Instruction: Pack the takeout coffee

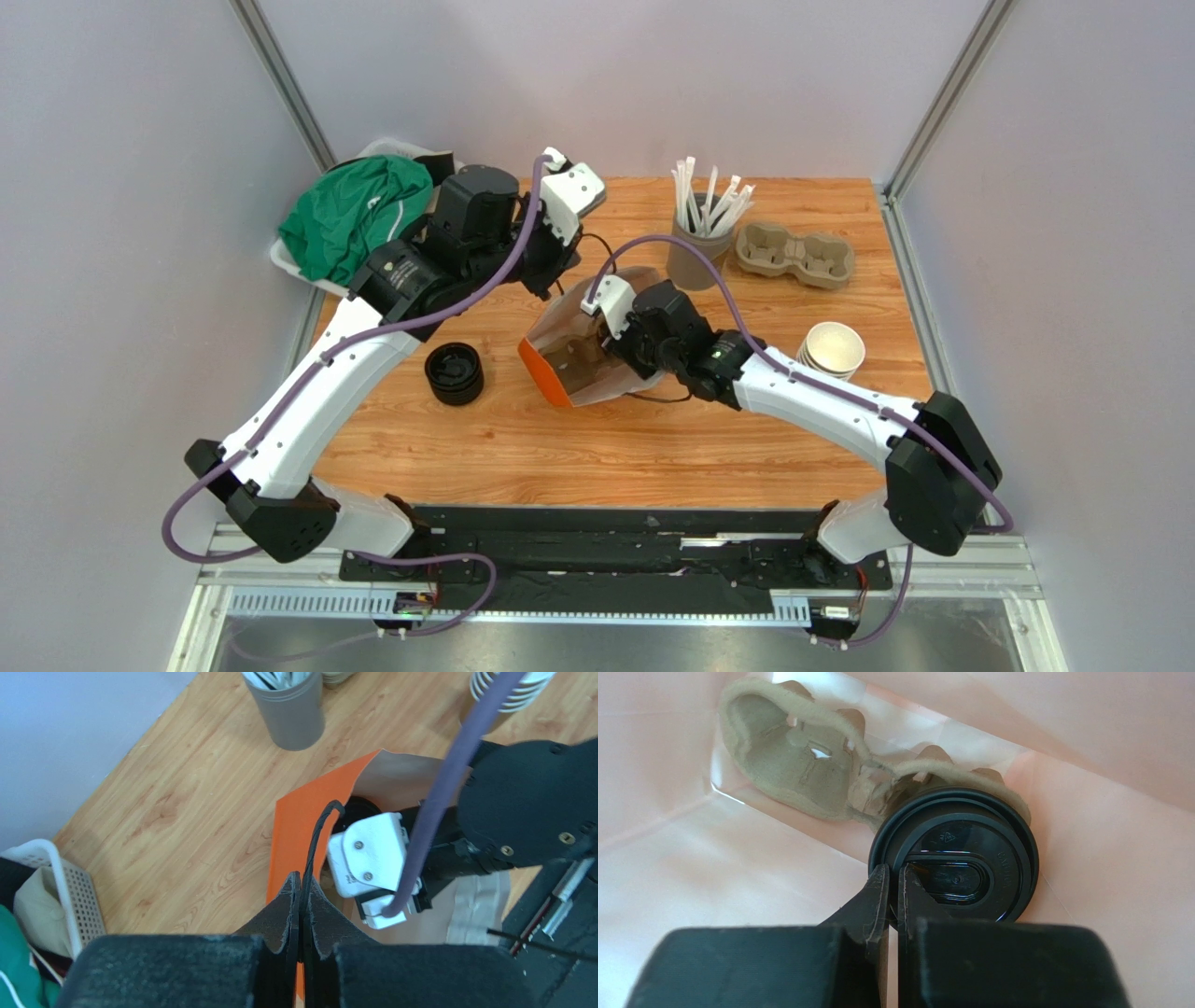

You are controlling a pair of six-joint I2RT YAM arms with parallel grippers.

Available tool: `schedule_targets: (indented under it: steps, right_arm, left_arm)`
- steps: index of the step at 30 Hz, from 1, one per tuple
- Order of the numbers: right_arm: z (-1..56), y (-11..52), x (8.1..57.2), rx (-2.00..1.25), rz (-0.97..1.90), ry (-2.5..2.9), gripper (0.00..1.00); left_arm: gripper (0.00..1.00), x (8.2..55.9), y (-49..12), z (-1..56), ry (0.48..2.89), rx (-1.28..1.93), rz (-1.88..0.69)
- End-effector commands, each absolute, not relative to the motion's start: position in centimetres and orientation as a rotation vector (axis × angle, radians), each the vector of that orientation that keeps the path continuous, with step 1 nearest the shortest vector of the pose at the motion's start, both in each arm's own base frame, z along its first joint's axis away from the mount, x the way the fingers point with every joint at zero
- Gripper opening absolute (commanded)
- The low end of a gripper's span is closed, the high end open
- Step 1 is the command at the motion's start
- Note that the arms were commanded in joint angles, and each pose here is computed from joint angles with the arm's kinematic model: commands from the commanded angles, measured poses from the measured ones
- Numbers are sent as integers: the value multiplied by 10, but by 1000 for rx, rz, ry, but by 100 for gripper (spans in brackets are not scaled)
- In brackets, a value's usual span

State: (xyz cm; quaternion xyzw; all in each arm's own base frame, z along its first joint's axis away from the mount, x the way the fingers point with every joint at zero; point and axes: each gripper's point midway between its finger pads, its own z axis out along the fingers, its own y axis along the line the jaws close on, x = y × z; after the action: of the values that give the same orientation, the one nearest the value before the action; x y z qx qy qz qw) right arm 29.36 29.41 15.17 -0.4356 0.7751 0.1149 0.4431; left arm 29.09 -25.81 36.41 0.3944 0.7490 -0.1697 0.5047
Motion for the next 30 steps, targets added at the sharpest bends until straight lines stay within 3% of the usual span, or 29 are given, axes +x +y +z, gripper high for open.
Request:
schedule_targets:
  steps: [1,10,19,23,30]
  right_arm:
    - [140,290,296,-1141,230,1903,0]
    - [104,271,287,-1251,138,1956,0]
    - [114,277,290,-1254,162,1934,0]
    - [123,286,289,-1252,205,1937,0]
    - [121,295,294,-1268,231,1966,0]
  left_arm:
    - [0,264,-261,378,1720,1039,-506]
    - [0,244,-272,362,1726,1131,-628]
    - [0,247,-278,360,1728,1139,-612]
    - [9,255,-276,366,1729,1096,-578]
    - [14,269,-270,367,1742,1044,-500]
